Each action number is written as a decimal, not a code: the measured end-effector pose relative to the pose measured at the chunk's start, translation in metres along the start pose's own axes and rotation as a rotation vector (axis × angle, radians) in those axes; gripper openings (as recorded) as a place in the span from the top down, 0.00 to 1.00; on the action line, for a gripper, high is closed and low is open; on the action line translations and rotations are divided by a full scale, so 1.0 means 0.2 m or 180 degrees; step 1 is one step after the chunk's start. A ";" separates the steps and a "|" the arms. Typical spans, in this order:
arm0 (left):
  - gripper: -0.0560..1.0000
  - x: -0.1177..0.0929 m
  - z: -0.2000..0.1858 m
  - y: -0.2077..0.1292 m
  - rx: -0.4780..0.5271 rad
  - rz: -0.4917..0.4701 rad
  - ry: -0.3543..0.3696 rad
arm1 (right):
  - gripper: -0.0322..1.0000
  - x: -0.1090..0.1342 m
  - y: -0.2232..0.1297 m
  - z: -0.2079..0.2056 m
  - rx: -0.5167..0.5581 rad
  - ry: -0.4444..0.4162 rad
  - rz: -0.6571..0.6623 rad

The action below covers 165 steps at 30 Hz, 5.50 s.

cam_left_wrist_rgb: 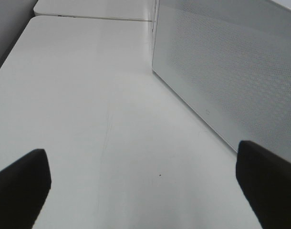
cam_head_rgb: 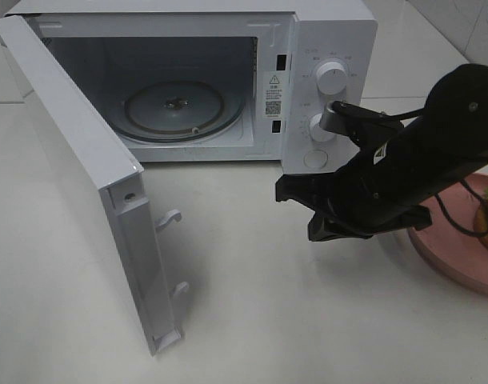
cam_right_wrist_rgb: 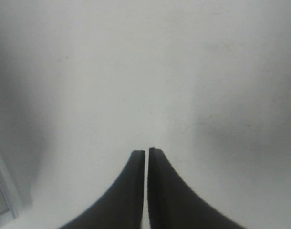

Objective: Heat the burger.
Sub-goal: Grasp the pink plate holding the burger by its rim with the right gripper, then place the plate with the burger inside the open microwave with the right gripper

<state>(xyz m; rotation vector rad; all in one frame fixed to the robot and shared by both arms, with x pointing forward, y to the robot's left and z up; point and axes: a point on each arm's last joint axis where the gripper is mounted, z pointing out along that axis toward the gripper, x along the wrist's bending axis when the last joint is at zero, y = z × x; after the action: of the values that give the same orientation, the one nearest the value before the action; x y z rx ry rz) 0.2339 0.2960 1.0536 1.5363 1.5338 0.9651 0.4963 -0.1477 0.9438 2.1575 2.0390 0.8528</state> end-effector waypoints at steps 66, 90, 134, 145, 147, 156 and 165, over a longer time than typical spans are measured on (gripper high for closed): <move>0.02 0.00 0.00 0.00 0.0000 0.0000 0.0000 | 0.10 -0.46 0.30 0.05 0.0720 -0.1205 -0.0903; 0.02 0.00 0.00 0.00 0.0000 0.0000 0.0000 | 0.18 -0.52 0.30 0.21 0.0865 -0.1360 -0.0910; 0.02 0.00 0.00 0.00 0.0000 0.0000 0.0000 | 0.87 -0.52 0.26 0.22 0.1037 -0.1702 -0.0826; 0.02 0.00 0.00 0.00 0.0000 0.0000 0.0000 | 0.91 -0.44 0.22 0.22 0.1108 -0.2002 -0.1062; 0.02 0.00 0.00 0.00 0.0000 0.0000 0.0000 | 0.91 -0.42 0.21 0.22 0.1135 -0.2039 -0.1108; 0.02 0.00 0.00 0.00 0.0000 0.0000 0.0000 | 0.91 -0.34 0.18 0.23 0.1128 -0.2150 -0.1337; 0.02 0.00 0.00 0.00 0.0000 0.0000 0.0000 | 0.90 -0.24 0.19 0.12 0.0955 -0.2230 -0.1558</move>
<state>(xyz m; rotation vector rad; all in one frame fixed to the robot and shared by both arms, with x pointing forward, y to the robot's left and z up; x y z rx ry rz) 0.2339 0.2960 1.0536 1.5363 1.5338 0.9651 0.5419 -0.1899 0.9217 1.5813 2.1939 -0.2502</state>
